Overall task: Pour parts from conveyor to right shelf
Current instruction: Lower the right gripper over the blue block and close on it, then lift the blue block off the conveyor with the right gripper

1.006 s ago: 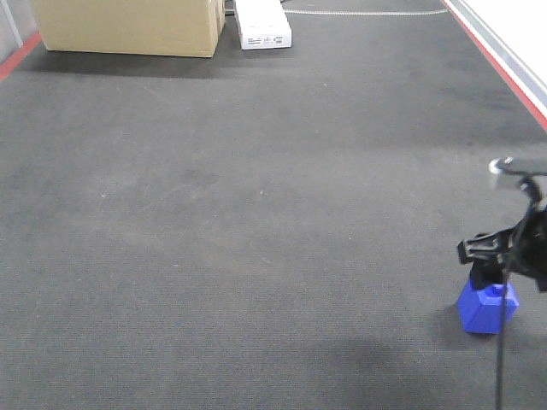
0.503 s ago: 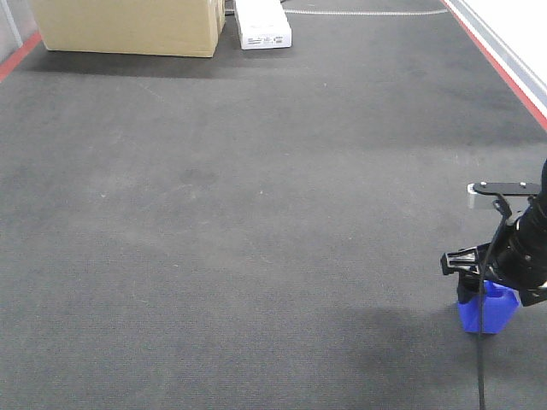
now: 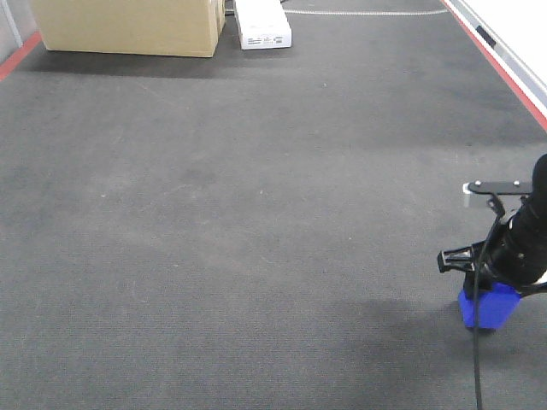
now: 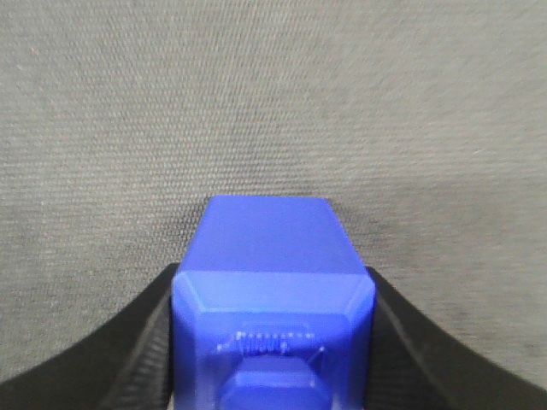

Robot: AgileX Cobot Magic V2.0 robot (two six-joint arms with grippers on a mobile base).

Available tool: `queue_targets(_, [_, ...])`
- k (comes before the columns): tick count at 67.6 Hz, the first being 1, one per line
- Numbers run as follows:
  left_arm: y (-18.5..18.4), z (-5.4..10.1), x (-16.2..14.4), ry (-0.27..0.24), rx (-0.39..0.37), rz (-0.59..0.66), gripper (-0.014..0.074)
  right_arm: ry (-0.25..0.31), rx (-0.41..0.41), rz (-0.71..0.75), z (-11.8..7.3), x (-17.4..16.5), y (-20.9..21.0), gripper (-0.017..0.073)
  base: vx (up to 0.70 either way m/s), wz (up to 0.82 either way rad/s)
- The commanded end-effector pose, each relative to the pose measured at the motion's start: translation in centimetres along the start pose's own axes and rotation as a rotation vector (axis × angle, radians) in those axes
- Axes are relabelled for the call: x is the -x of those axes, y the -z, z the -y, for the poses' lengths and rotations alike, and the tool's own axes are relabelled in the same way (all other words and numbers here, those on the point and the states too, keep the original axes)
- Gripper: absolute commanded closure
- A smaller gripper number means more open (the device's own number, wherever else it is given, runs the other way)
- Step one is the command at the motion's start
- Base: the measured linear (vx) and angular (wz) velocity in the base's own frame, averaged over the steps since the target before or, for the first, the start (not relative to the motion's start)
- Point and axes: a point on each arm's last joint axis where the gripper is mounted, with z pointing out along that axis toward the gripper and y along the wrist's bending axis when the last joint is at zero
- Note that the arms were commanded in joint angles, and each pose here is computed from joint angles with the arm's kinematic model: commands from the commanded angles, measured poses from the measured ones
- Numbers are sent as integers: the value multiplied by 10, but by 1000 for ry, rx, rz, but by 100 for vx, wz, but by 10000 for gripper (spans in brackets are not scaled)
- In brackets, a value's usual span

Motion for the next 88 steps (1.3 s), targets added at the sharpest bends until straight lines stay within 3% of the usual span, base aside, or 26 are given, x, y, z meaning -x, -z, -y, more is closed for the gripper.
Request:
queue_targets(1, [2,1,13,7,-8,94,600,-2,-4,157,4,6,35,573,0,0])
queue_targets(17, [2,1,13,7,-8,94,600,-9,20,443,7,-14,107,568,0,0])
queue_targets(31, [2,1,13,7,-8,94,600,54,39,748,8,-53,174,568,0,0])
queue_targets(38, [2,1,13,7,-8,94,600,52,66,876,7,-76,188,568,0,0])
queue_targets(69, [2,1,13,7,-8,94,600,68,61,1295,10,-177,177,568,0,0])
queue_targets(88, [2,1,13,7,-8,94,600,63,56,1389,10,-217,145,568,0,0])
